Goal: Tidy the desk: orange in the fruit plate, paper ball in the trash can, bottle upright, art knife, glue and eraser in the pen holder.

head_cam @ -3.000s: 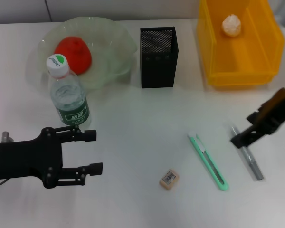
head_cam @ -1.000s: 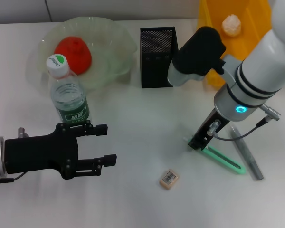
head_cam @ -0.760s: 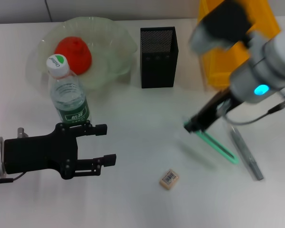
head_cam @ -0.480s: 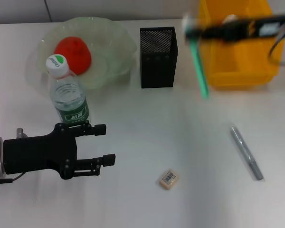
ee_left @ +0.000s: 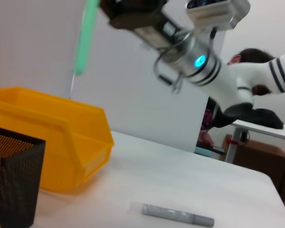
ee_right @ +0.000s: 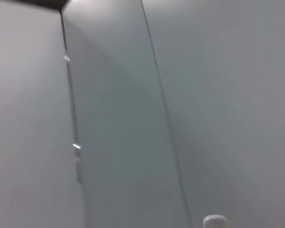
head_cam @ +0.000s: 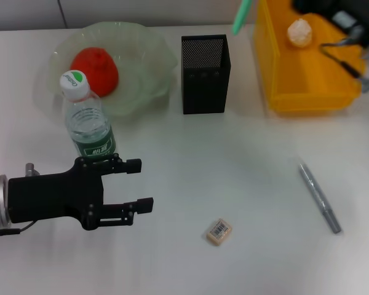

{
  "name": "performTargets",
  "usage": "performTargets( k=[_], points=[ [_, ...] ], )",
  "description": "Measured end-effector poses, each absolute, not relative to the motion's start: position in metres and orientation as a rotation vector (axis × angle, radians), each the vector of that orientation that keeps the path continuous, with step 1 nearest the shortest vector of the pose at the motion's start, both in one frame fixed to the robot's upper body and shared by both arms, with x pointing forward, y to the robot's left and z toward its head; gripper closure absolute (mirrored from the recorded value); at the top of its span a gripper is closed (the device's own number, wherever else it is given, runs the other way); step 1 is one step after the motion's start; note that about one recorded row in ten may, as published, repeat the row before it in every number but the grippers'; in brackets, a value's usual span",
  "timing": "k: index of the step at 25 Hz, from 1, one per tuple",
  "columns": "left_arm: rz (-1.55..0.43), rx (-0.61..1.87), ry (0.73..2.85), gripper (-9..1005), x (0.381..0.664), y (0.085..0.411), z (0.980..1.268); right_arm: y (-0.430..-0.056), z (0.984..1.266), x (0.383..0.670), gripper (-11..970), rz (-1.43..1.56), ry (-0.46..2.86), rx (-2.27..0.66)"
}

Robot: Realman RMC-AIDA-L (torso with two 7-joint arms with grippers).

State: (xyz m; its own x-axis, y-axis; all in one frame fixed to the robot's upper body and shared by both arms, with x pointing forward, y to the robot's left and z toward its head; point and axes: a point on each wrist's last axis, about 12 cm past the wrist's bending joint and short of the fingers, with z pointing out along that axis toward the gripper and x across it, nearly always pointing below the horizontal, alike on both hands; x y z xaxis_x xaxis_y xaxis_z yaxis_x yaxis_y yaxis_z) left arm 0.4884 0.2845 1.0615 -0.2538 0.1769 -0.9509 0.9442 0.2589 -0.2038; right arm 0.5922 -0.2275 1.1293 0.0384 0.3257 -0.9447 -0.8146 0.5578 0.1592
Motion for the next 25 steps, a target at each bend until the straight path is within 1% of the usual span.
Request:
performTargets(
  k=[2,3,8,13,20,25],
  points=[
    [-1.096,1.054,1.635,213,0.488,0.283,1.062,-0.213,1.117,0.597,767,0.847,1.263,-0.5],
    [-1.108,1.052,1.625,213,0.488,0.281,1.063,-0.2,1.109,0.602,767,0.761,1.282,-0.507],
    [-1.121,1.043,1.611,213,0.487,0.28,1.064,-0.183,1.101,0.614,764,0.673,1.357,-0.541],
    [-1.119,1.043,1.611,213,0.486,0.28,1.064,-0.18,1.093,0.618,762,0.647,1.444,-0.535],
    [-1.118,1.043,1.604,213,0.486,0.28,1.064,-0.18,1.09,0.617,758,0.679,1.478,-0.508],
    [-1.116,1.042,1.599,213,0.488,0.279,1.065,-0.182,1.096,0.615,571,0.781,1.467,-0.503]
  ],
)
